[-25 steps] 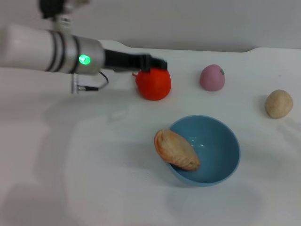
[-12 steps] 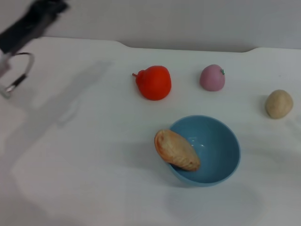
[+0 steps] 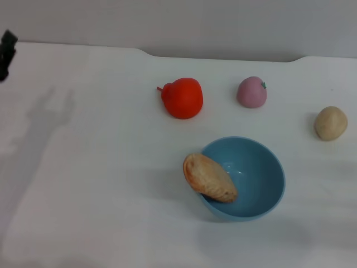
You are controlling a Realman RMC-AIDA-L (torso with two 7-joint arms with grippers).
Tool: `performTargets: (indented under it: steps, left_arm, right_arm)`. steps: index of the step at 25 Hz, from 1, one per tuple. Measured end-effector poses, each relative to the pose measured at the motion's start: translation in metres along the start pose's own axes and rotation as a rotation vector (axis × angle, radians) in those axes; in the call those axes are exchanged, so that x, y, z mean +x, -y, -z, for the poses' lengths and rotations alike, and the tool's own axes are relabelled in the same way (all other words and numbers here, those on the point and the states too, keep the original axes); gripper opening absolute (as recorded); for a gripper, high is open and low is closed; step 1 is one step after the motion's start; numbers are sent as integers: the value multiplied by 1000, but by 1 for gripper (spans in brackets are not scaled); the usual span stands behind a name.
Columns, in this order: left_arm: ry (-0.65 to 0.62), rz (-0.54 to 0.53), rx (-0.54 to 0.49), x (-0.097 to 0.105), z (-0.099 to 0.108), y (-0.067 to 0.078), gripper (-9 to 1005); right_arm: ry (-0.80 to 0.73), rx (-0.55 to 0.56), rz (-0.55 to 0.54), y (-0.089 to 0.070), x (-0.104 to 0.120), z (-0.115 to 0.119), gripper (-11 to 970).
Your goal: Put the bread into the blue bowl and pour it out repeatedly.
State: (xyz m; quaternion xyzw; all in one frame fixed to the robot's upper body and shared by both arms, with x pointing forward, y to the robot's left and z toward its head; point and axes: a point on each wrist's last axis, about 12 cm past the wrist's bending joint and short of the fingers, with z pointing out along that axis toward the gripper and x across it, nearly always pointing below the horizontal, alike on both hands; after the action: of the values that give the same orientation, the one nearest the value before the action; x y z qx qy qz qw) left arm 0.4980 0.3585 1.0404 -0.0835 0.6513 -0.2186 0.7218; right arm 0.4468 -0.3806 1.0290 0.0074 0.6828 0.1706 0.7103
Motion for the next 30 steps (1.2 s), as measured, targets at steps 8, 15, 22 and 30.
performTargets:
  steps: [8, 15, 22, 30]
  left_arm:
    - [-45, -635, -18, 36, 19, 23, 513]
    - [-93, -744, -19, 52, 31, 33, 512]
    - [-96, -726, -25, 54, 37, 34, 511]
    - [-118, -677, -27, 60, 38, 39, 510]
  right_arm:
    - [90, 227, 61, -10, 21, 16, 508]
    - [-2, 251, 87, -27, 43, 7, 508]
    - [-6, 245, 60, -34, 46, -3, 508]
    - [-26, 252, 45, -35, 50, -7, 509]
